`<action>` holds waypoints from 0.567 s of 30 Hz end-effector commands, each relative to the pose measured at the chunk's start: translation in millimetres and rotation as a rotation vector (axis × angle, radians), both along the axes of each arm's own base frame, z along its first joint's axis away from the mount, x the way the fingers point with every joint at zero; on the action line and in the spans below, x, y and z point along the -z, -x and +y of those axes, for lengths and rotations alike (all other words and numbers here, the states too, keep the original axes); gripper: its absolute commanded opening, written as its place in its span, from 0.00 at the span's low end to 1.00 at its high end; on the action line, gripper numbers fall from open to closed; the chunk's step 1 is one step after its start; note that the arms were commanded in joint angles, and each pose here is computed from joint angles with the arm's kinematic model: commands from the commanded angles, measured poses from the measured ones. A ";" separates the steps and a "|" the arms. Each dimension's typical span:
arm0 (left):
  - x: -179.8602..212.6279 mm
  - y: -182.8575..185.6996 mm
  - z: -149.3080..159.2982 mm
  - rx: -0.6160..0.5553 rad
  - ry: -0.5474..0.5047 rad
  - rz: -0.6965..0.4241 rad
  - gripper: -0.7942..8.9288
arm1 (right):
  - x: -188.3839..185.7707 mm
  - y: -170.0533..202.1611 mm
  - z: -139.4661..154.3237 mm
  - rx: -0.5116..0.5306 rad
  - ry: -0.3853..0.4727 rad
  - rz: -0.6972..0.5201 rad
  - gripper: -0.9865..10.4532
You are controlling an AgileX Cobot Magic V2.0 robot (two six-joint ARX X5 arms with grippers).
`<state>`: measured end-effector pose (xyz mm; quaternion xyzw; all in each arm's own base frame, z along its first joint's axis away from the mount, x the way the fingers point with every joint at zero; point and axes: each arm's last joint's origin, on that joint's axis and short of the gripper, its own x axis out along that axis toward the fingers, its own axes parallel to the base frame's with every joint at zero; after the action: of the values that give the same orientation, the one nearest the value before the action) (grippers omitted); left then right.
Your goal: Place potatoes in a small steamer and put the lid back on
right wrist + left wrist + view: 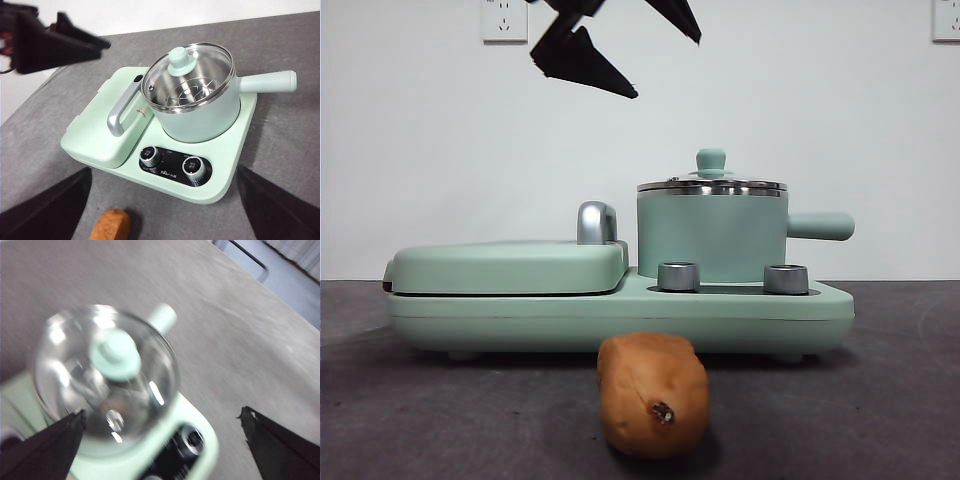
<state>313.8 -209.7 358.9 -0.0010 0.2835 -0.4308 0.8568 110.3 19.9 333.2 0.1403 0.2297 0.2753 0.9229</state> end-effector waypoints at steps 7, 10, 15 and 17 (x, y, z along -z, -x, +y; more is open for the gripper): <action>3.9 -23.1 -15.5 -0.081 0.010 -0.155 0.59 | -5.1 0.2 0.1 -0.003 -0.004 -0.018 0.49; 6.1 -27.3 -18.8 -0.080 0.025 -0.176 0.59 | -5.1 0.2 0.1 -0.003 -0.004 -0.018 0.49; 16.4 -31.2 -33.3 -0.054 0.023 -0.208 0.58 | -5.2 0.1 0.1 -0.003 -0.003 -0.019 0.49; 23.1 -33.3 -40.9 -0.048 0.014 -0.221 0.55 | -5.2 0.1 0.0 -0.002 -0.003 -0.019 0.49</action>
<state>343.1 -241.5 339.3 0.0211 0.1917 -0.4036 0.8944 110.3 19.9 333.2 0.1403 0.2297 0.2753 0.9229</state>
